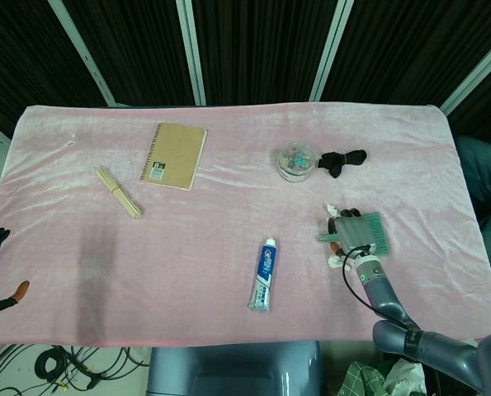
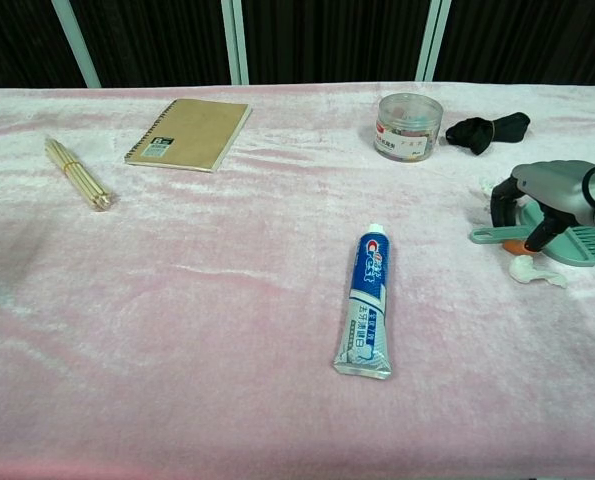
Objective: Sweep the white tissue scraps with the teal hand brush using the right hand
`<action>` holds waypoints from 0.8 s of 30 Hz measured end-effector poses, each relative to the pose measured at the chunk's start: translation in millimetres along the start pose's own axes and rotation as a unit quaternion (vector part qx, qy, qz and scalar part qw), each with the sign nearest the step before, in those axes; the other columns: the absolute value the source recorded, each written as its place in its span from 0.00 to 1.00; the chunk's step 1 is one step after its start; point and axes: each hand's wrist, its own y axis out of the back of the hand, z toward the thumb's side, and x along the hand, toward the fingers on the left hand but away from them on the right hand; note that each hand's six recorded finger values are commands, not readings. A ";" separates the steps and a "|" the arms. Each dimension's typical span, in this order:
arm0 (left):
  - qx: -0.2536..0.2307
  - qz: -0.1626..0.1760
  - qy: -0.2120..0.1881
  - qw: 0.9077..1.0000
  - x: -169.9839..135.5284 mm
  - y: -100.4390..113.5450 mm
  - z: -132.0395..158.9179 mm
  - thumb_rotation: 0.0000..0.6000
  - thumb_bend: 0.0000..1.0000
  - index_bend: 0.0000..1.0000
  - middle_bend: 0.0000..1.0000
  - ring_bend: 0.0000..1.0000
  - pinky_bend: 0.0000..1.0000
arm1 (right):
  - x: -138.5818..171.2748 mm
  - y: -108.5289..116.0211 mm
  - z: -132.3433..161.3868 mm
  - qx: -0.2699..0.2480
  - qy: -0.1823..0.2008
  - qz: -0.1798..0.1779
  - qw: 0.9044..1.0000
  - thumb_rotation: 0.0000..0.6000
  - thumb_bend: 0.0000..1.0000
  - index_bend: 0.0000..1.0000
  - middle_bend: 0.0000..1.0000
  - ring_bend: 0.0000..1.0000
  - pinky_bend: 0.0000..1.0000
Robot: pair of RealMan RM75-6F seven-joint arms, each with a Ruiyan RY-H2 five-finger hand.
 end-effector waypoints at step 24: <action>-0.005 -0.001 0.001 1.000 -1.3 0.2 -0.1 1.00 0.28 0.07 0.05 0.00 0.09 | 9.0 51.0 9.2 -0.086 0.029 -0.044 0.995 1.00 0.36 0.63 0.53 0.25 0.15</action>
